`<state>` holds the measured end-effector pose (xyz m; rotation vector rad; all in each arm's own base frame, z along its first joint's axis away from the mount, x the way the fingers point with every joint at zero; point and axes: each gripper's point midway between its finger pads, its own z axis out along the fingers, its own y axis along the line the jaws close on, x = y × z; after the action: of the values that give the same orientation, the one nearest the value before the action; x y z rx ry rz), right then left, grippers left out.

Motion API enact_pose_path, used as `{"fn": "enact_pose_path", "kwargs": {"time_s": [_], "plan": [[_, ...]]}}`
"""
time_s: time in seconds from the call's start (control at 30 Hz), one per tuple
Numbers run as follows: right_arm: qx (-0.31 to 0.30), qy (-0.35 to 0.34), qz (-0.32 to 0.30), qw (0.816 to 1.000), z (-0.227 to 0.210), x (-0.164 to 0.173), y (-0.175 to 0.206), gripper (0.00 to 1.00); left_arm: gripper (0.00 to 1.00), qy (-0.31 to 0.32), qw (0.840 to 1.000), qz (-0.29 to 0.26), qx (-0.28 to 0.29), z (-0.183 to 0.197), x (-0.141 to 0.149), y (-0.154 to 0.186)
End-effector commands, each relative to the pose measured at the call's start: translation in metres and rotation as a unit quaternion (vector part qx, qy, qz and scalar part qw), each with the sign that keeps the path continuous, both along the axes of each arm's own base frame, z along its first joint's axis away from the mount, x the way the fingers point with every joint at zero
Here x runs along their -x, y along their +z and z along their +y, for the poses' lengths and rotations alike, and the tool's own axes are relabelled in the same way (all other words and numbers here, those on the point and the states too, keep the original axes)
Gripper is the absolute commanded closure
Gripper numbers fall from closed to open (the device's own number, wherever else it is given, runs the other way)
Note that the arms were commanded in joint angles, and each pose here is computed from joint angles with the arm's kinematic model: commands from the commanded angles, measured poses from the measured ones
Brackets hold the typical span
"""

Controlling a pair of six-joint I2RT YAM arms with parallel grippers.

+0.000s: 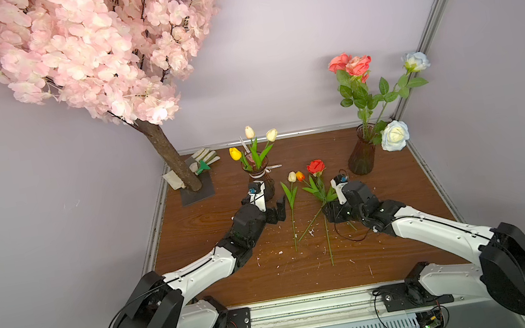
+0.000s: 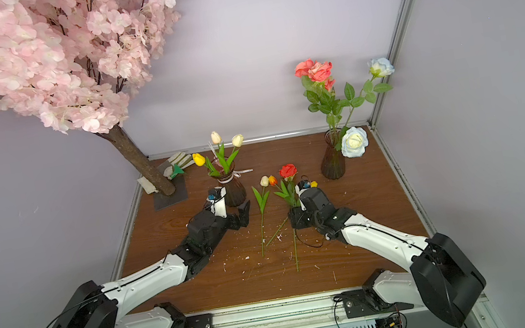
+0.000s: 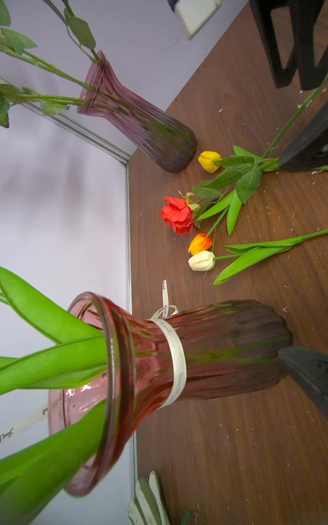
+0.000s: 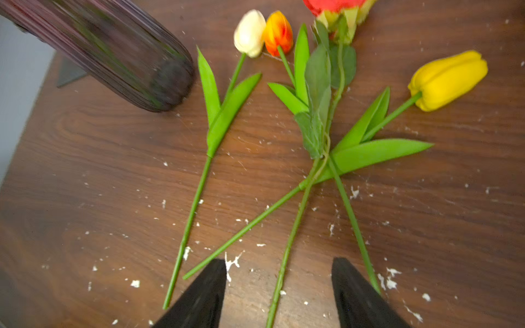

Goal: Arrange the flowers in different vases according to their variety
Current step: Pick up the flower at the center of the board.

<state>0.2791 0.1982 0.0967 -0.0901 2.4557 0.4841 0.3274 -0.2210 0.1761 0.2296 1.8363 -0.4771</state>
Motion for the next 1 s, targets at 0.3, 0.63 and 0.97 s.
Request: {"fn": "enact_pose_path", "kwargs": {"time_s": [0.3,0.63,0.97], "plan": [[0.099,-0.073,0.054,0.991,0.002,-0.001,-0.023,0.34,0.01,-0.009,1.000,0.007,-0.004,-0.006,-0.002,0.001],[0.133,-0.085,0.096,0.983,0.014,-0.005,-0.044,0.44,0.01,-0.008,1.000,0.006,-0.006,-0.005,-0.002,0.002],[0.162,-0.087,0.137,0.973,0.025,-0.012,-0.067,0.62,0.01,-0.007,1.000,0.003,-0.005,-0.004,-0.001,0.005]]}}
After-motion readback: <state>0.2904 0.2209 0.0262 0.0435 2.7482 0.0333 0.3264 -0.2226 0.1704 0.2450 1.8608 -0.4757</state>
